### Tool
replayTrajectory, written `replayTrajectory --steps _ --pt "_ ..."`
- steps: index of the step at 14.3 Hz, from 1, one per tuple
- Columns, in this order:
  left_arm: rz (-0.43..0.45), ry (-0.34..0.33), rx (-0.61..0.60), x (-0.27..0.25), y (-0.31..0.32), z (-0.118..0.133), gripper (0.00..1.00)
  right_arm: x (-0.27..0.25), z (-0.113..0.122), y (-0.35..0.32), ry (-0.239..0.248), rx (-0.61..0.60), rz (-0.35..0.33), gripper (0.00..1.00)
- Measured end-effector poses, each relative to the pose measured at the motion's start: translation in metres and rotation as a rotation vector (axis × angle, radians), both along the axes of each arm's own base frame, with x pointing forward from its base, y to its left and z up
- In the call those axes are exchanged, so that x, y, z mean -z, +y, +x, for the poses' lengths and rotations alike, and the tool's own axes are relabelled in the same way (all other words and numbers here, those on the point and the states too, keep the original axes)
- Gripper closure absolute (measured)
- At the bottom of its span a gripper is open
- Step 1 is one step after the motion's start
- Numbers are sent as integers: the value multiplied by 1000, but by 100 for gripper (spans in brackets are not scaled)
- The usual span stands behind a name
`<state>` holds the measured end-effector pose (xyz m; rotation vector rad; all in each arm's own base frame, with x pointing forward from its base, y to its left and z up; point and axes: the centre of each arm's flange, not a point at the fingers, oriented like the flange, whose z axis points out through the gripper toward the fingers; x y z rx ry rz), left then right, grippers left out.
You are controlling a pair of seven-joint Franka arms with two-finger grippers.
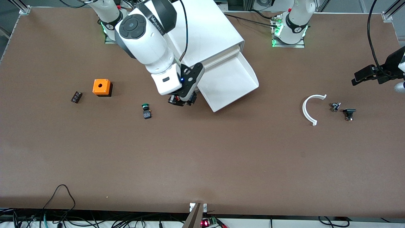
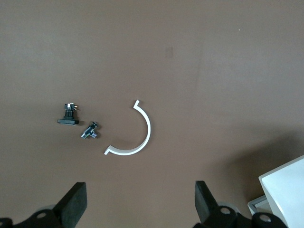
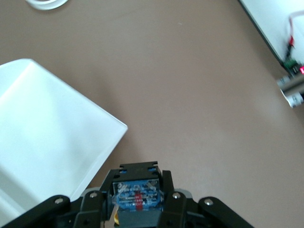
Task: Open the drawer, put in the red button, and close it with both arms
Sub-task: 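Carry the red button over the open drawer with the right gripper, then lower the red button into the drawer and open the right gripper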
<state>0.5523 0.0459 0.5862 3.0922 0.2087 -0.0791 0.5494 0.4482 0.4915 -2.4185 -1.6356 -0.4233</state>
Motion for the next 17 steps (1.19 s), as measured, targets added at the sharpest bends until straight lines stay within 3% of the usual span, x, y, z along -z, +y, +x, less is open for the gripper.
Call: replayTrajectory --steps 3,7,11,17 --pt "29 22 -66 1 -3 -2 0 6 -34 47 -62 -166 -50 59" --pt "54 25 -101 0 -15 -1 0 25 -92 107 -108 -373 -120 59" --pt "54 25 -107 0 -15 -1 0 49 -118 127 -95 -550 -192 59" --pt "54 25 -108 0 -15 -1 0 103 -140 151 -43 -622 -239 59"
